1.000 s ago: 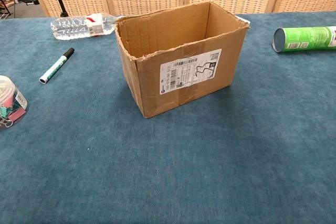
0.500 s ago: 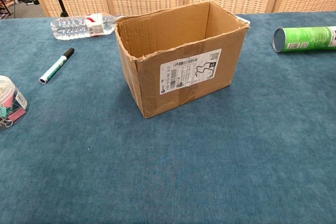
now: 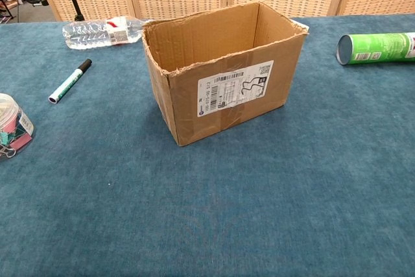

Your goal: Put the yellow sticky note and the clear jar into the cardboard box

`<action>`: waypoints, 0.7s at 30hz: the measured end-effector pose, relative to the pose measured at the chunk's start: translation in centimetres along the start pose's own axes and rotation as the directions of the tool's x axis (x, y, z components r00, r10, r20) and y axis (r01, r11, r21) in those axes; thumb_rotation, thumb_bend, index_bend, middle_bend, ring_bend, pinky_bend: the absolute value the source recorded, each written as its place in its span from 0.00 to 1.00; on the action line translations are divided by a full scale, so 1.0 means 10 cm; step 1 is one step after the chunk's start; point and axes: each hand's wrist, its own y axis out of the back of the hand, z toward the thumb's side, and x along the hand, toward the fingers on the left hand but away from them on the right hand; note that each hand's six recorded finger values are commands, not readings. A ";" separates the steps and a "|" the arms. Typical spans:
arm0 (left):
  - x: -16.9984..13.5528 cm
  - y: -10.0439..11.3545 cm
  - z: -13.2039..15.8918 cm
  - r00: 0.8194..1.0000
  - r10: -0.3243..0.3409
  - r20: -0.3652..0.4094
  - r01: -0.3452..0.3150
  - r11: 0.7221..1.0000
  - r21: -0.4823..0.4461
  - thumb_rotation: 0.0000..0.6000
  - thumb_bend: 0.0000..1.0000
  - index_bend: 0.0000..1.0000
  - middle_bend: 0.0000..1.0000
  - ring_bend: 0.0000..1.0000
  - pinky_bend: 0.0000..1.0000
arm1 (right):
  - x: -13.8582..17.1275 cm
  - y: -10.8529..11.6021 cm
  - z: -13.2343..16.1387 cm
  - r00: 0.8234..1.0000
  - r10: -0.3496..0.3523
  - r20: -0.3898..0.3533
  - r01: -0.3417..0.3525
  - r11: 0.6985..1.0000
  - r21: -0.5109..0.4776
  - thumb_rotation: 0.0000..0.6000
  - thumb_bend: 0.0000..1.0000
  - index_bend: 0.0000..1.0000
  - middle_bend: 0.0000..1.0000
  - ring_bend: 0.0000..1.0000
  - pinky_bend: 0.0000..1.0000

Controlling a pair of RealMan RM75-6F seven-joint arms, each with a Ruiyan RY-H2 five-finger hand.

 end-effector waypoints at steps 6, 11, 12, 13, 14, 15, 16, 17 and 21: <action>0.14 -0.24 0.03 0.997 -0.078 -0.012 0.077 0.997 -0.018 1.00 0.00 0.00 0.00 0.00 0.00 | 0.00 0.02 -0.02 1.000 0.008 0.006 -0.008 1.000 -0.011 1.00 0.00 0.00 0.00 0.00 0.03; 0.25 -0.40 0.05 0.993 -0.121 -0.004 0.121 0.992 -0.020 1.00 0.00 0.00 0.00 0.00 0.12 | -0.02 0.03 -0.05 1.000 0.014 0.016 -0.014 1.000 -0.028 1.00 0.00 0.00 0.00 0.00 0.03; 0.26 -0.42 0.06 0.993 -0.122 -0.005 0.122 0.992 -0.024 1.00 0.00 0.01 0.00 0.03 0.17 | -0.02 0.03 -0.06 1.000 0.017 0.017 -0.017 0.999 -0.029 1.00 0.00 0.00 0.00 0.00 0.03; 0.28 -0.43 0.06 0.993 -0.119 -0.005 0.119 0.992 -0.028 1.00 0.00 0.05 0.04 0.07 0.23 | -0.02 0.02 -0.06 1.000 0.022 0.019 -0.021 0.999 -0.032 1.00 0.00 0.00 0.00 0.00 0.03; 0.29 -0.43 0.07 0.994 -0.113 -0.006 0.113 0.993 -0.031 1.00 0.01 0.13 0.11 0.15 0.31 | -0.02 0.01 -0.06 0.999 0.025 0.021 -0.025 0.999 -0.034 1.00 0.00 0.00 0.00 0.00 0.03; 0.31 -0.43 0.07 0.995 -0.099 -0.009 0.099 0.995 -0.034 1.00 0.03 0.20 0.17 0.22 0.37 | -0.03 0.01 -0.07 0.999 0.028 0.023 -0.027 0.999 -0.037 1.00 0.00 0.00 0.00 0.00 0.03; 0.32 -0.43 0.08 0.996 -0.086 -0.012 0.086 0.996 -0.036 1.00 0.06 0.32 0.28 0.31 0.44 | -0.03 0.01 -0.07 0.999 0.030 0.025 -0.029 0.999 -0.039 1.00 0.00 0.00 0.00 0.00 0.03; 0.33 -0.42 0.08 0.997 -0.072 -0.015 0.071 0.997 -0.037 1.00 0.10 0.42 0.35 0.37 0.49 | -0.04 0.01 -0.08 0.999 0.031 0.026 -0.030 0.999 -0.040 1.00 0.00 0.00 0.00 0.00 0.03; 0.34 -0.41 0.08 0.999 -0.025 -0.035 0.024 0.999 -0.042 1.00 0.17 0.60 0.48 0.49 0.59 | -0.04 0.00 -0.07 0.999 0.038 0.027 -0.036 0.998 -0.048 1.00 0.00 0.00 0.00 0.00 0.03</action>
